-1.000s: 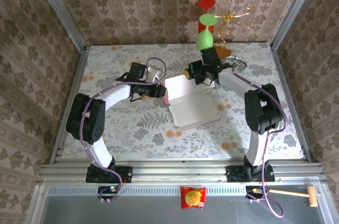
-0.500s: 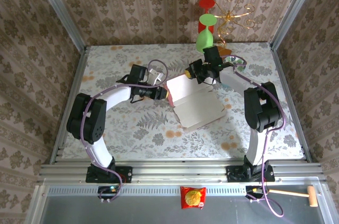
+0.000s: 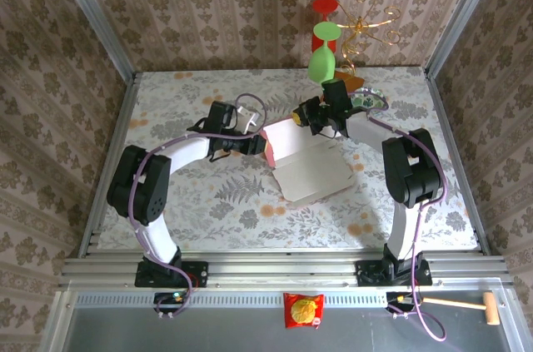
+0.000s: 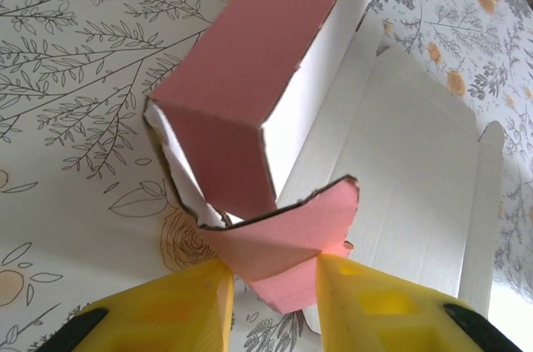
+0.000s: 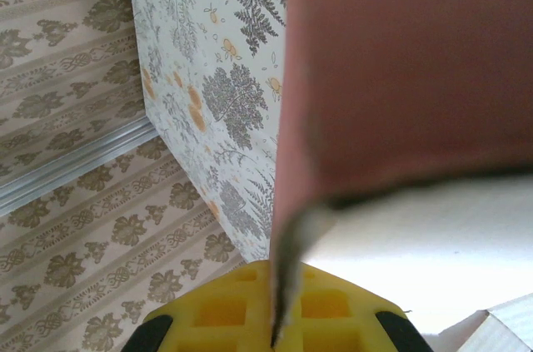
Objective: Fold the paper box
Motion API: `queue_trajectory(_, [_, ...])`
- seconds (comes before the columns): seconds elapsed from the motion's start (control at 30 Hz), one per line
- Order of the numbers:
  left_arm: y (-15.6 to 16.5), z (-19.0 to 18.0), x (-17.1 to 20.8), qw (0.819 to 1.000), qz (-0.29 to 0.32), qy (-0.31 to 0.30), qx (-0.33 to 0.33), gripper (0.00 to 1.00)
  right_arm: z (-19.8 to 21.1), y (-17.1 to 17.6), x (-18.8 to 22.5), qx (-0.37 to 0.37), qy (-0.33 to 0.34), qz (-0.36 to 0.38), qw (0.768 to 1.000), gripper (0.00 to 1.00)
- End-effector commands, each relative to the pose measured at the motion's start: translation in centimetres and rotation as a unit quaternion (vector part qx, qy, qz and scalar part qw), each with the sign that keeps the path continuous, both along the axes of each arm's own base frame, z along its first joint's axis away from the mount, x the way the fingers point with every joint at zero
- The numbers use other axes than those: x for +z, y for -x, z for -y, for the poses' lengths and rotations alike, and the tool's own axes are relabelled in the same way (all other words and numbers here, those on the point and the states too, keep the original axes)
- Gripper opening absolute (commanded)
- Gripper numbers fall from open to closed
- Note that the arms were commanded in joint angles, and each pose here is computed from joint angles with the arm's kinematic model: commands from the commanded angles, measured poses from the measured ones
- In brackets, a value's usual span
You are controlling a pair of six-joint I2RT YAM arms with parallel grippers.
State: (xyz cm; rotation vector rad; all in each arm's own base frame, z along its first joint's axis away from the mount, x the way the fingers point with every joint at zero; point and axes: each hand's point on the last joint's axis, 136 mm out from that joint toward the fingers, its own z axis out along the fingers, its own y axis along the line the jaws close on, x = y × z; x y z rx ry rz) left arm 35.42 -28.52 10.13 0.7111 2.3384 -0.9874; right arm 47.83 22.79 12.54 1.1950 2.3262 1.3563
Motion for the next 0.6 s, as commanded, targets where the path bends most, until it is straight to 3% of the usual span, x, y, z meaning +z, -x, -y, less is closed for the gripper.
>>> queue_trajectory(0.0, [0.0,0.7,-0.7,1.000,0.005,-0.010,0.012,0.32,-0.2,0.2,2.4,0.002,-0.018,0.031,0.999,0.00])
queue_trajectory(0.57, [-0.3,0.1,-2.2,0.993,0.024,-0.088,0.078,0.34,-0.3,0.8,3.6,-0.019,-0.049,0.068,0.996,0.00])
